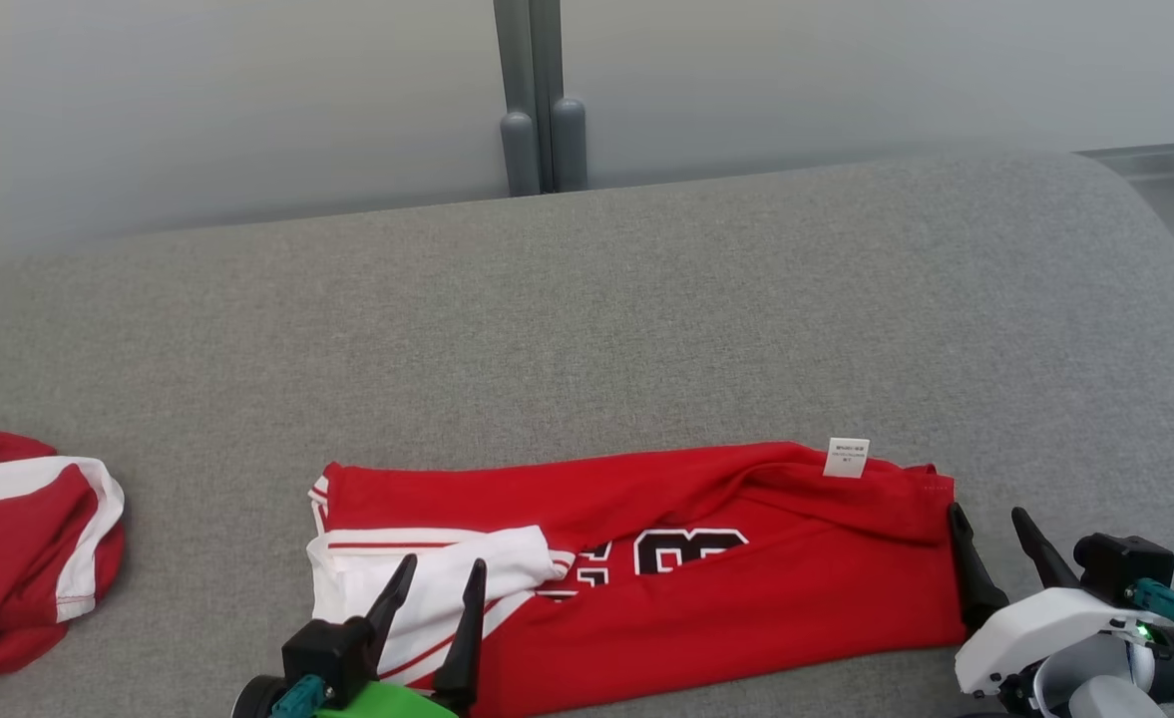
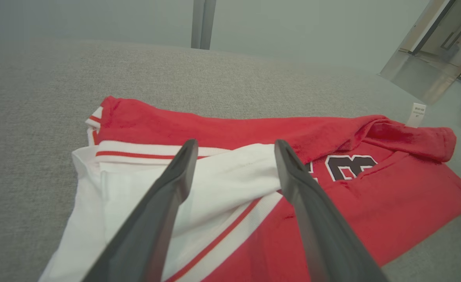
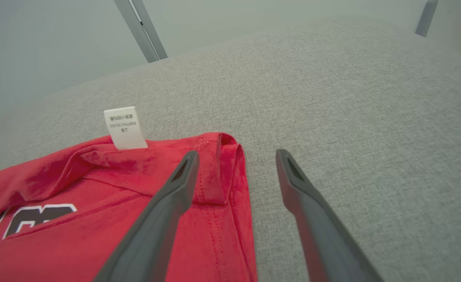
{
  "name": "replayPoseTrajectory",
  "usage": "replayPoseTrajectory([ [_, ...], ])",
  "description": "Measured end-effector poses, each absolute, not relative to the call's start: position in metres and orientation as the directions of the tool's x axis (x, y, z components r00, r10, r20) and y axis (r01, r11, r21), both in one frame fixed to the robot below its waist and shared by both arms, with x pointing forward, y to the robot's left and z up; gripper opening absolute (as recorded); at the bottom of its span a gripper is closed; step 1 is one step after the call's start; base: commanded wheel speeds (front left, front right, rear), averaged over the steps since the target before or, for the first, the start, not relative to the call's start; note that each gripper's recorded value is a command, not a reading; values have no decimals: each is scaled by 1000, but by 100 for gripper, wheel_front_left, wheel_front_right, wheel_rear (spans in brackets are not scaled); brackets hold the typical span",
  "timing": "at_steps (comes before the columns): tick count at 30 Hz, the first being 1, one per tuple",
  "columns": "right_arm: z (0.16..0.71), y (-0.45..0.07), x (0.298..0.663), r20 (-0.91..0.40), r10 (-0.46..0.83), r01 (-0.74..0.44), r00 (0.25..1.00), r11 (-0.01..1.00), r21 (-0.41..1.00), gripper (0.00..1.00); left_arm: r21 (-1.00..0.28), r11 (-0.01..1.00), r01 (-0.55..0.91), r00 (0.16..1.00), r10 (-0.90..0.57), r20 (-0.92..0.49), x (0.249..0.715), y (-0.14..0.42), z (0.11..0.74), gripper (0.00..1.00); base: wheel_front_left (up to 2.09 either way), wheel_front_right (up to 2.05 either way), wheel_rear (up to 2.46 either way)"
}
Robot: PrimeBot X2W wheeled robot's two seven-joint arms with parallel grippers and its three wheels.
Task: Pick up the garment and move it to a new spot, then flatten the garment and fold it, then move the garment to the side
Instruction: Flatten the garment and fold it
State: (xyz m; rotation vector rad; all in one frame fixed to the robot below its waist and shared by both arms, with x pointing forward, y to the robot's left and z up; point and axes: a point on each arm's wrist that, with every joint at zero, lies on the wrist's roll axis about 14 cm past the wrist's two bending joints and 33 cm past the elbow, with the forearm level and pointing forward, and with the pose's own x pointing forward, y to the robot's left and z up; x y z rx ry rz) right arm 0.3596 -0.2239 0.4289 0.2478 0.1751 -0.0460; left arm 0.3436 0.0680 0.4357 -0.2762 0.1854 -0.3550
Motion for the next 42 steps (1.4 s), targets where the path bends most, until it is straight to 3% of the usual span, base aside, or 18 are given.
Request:
replayPoseTrajectory([
  [18, 369, -194, 374, -371, 49, 59, 927, 960, 272, 100, -304, 916, 263, 933, -322, -163, 353, 82, 425, 100, 0, 0, 0],
  [19, 368, -193, 375, -376, 53, 56, 925, 960, 273, 27, -304, 917, 260, 934, -319, -164, 352, 83, 424, 100, 0, 0, 0],
  [20, 366, -192, 375, -382, 57, 53, 922, 961, 272, 0, -304, 917, 258, 934, -317, -164, 352, 84, 424, 100, 0, 0, 0],
  [25, 371, -193, 383, -366, 54, 56, 929, 957, 284, 0, -304, 918, 254, 936, -312, -162, 353, 85, 425, 100, 0, 0, 0],
  [34, 410, -266, 400, -254, -120, 169, 960, 969, 180, 0, -303, 916, 263, 936, -318, -151, 354, 83, 428, 100, 0, 0, 0],
  [38, 439, -247, 414, -162, -57, 82, 985, 985, 151, 0, -302, 916, 265, 936, -320, -149, 352, 83, 429, 100, 0, 0, 0],
  [42, 471, -197, 423, -60, 96, -88, 994, 987, 133, 0, -301, 914, 271, 935, -324, -142, 348, 82, 432, 100, 0, 0, 0],
])
